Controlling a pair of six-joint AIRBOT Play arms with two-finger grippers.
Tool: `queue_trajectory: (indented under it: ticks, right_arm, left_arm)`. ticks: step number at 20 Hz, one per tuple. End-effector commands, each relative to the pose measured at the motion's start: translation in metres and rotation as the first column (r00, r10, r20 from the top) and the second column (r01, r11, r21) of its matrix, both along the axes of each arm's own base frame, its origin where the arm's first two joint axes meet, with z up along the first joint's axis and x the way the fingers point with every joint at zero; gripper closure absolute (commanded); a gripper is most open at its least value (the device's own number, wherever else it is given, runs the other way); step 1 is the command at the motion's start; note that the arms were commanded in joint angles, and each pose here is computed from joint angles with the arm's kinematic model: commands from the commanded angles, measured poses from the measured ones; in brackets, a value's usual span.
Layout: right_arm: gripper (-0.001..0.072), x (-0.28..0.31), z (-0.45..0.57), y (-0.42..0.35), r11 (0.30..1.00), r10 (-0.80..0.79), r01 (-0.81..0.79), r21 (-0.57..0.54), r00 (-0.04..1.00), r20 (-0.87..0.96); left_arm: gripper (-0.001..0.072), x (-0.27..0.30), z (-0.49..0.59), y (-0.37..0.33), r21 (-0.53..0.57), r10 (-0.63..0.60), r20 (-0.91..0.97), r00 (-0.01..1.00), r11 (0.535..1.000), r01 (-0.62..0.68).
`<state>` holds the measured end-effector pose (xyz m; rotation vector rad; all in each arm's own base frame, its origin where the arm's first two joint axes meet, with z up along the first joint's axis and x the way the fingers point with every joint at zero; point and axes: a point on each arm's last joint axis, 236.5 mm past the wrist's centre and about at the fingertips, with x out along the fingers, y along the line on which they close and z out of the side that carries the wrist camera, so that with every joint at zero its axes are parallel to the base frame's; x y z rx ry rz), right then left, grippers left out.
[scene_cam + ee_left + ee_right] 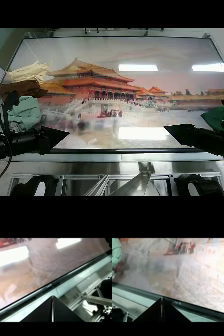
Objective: Fold the shirts.
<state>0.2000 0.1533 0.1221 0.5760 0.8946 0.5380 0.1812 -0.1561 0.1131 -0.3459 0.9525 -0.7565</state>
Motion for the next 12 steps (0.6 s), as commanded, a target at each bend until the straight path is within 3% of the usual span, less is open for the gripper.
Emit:
queue_trajectory:
  ticks: [1,4,6,7,8,11,12]
  right_arm:
    - [0.0695,0.000,0.000,0.000,1.000,0.001,-0.001,0.000,1.000,0.000]
    - [0.0695,0.000,0.000,0.000,1.000,0.001,-0.001,0.000,1.000,0.000]
    - [0.0695,0.000,0.000,0.000,1.000,0.001,-0.001,0.000,1.000,0.000]
    - [0.0695,0.000,0.000,0.000,1.000,0.001,-0.001,0.000,1.000,0.000]
    - [0.0695,0.000,0.000,0.000,1.000,0.001,-0.001,0.000,1.000,0.000]
    - [0.0695,0.000,0.000,0.000,1.000,0.001,-0.001,0.000,1.000,0.000]
    - [0.0695,0.002,0.002,-0.001,1.000,-0.007,0.007,0.002,1.000,0.011]
  left_arm:
    - [0.0691,0.000,0.000,0.000,0.001,-0.002,0.002,1.000,1.000,0.002]
    - [0.0663,0.007,0.000,0.006,0.025,0.026,0.024,0.999,0.999,-0.027]
    - [0.0128,0.037,0.003,0.038,0.168,0.100,0.102,0.990,0.979,-0.116]
    - [-0.0004,0.057,0.009,0.066,0.280,0.139,0.157,0.978,0.943,-0.179]
    - [-0.0005,0.079,0.019,0.098,0.390,0.170,0.223,0.960,0.887,-0.248]
    - [-0.0004,0.152,0.060,0.194,0.625,0.259,0.359,0.897,0.646,-0.437]
    - [-0.0005,0.178,0.062,0.209,0.664,0.257,0.355,0.899,0.608,-0.436]
